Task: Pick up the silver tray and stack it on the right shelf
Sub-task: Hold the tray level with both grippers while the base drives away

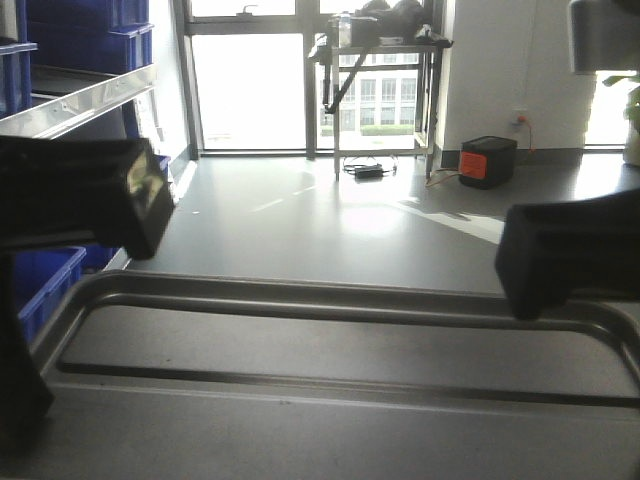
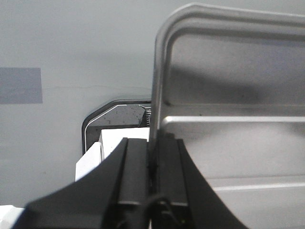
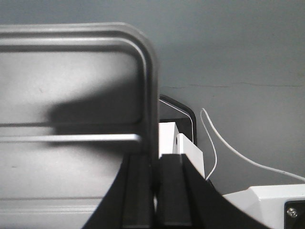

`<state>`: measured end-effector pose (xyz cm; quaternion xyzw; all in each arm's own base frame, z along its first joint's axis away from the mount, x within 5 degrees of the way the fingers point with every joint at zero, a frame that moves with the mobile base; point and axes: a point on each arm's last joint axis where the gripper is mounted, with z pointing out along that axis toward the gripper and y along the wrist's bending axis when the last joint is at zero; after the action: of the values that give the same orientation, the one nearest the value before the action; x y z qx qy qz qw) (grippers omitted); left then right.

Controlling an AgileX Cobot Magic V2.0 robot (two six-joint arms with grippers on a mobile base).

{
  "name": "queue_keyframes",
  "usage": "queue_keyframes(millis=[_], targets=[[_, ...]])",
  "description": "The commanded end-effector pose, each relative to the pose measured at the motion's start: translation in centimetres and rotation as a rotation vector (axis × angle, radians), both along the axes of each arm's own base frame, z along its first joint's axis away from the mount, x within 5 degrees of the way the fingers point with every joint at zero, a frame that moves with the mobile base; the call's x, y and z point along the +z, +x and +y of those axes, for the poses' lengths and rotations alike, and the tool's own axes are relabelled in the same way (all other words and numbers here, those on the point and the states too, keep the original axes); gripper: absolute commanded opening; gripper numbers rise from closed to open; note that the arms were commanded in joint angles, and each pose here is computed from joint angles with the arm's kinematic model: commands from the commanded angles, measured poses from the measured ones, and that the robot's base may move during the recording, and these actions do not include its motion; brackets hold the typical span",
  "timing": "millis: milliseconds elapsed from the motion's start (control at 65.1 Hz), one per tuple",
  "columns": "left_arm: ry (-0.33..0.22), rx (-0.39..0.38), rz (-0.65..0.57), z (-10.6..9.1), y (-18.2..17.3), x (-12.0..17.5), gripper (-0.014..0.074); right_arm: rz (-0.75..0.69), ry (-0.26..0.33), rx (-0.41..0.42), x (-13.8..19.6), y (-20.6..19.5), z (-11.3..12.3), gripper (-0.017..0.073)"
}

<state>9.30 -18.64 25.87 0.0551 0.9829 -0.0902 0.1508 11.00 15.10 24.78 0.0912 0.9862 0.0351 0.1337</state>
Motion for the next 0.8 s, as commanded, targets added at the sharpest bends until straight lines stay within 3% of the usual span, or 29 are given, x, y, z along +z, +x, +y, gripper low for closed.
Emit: queue_keyframes(millis=[0, 784], targets=[[0.102, 0.017, -0.036, 1.32, 0.18, 0.79, -0.0101, 0.02, -0.2, -0.037, 0.8, -0.33, -2.18, 0.0069], [0.102, 0.017, -0.036, 1.32, 0.18, 0.79, -0.0101, 0.02, -0.2, -0.037, 0.8, -0.33, -2.18, 0.0069]])
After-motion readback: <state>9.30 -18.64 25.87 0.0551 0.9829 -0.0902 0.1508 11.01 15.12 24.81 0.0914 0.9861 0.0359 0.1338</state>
